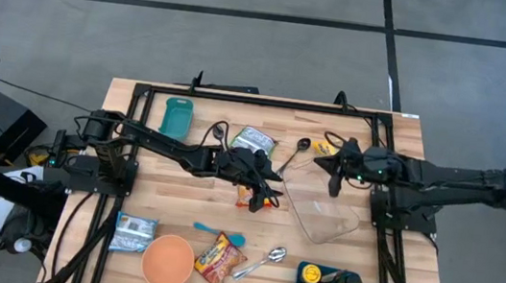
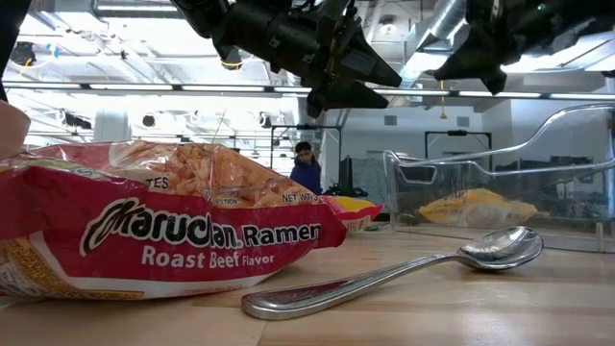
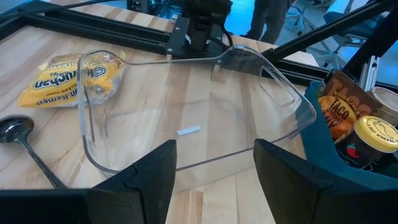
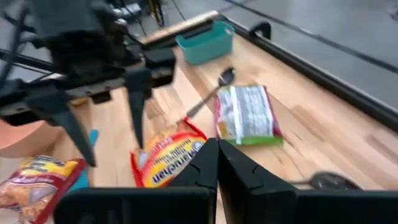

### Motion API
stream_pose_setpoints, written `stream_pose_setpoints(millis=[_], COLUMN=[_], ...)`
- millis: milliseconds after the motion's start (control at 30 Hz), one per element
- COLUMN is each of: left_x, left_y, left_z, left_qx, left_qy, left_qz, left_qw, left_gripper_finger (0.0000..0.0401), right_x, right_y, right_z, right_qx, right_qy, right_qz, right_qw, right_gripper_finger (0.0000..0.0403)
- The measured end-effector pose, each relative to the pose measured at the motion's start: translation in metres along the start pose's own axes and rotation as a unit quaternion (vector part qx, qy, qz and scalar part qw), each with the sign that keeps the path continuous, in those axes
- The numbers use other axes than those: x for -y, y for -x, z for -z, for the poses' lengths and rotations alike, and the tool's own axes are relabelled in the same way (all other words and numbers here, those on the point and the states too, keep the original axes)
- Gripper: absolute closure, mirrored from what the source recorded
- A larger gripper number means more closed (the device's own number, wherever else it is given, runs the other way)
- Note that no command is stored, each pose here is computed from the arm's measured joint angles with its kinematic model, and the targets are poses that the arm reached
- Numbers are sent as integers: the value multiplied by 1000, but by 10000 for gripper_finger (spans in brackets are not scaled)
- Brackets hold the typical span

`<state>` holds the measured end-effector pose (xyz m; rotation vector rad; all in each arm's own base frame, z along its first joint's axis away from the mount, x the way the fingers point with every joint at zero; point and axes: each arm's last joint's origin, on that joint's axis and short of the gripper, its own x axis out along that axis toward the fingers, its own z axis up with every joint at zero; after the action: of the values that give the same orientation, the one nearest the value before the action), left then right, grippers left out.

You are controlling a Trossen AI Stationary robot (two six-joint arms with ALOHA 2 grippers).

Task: Pick & Place Food Item
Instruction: Put the orange noodle pack into the transparent bin

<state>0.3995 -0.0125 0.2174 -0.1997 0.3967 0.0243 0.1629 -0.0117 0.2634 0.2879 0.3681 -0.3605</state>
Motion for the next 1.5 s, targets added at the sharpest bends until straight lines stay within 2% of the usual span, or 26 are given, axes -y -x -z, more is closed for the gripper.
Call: stream_pose_setpoints(millis=[233, 533, 833, 1033, 1267, 1500], left_x=[-2, -7, -6, 0, 13, 31], left_y=[0, 5, 11, 17, 19, 21], left_z=[10, 31, 44, 56, 61, 65], left_qx=[-49, -156, -240, -298, -295, -258], left_qy=[54, 128, 154, 165, 178, 170], left_qz=[-12, -55, -32, -54, -84, -153], left_qw=[997, 978, 958, 939, 935, 939], left_gripper_finger=[192, 192, 192, 192, 192, 192], right_x=[2, 1, 1, 1, 1, 1], right_y=[0, 1, 1, 1, 1, 1], right_z=[5, 9, 9, 9, 9, 9], right_qx=[-28, -45, -46, -46, -45, -45], right_qy=[-15, -13, -13, -13, -12, -11], right_qz=[10, 8, 8, 8, 8, 8], right_qw=[999, 999, 999, 999, 999, 999], right_gripper_finger=[402, 402, 402, 402, 402, 402])
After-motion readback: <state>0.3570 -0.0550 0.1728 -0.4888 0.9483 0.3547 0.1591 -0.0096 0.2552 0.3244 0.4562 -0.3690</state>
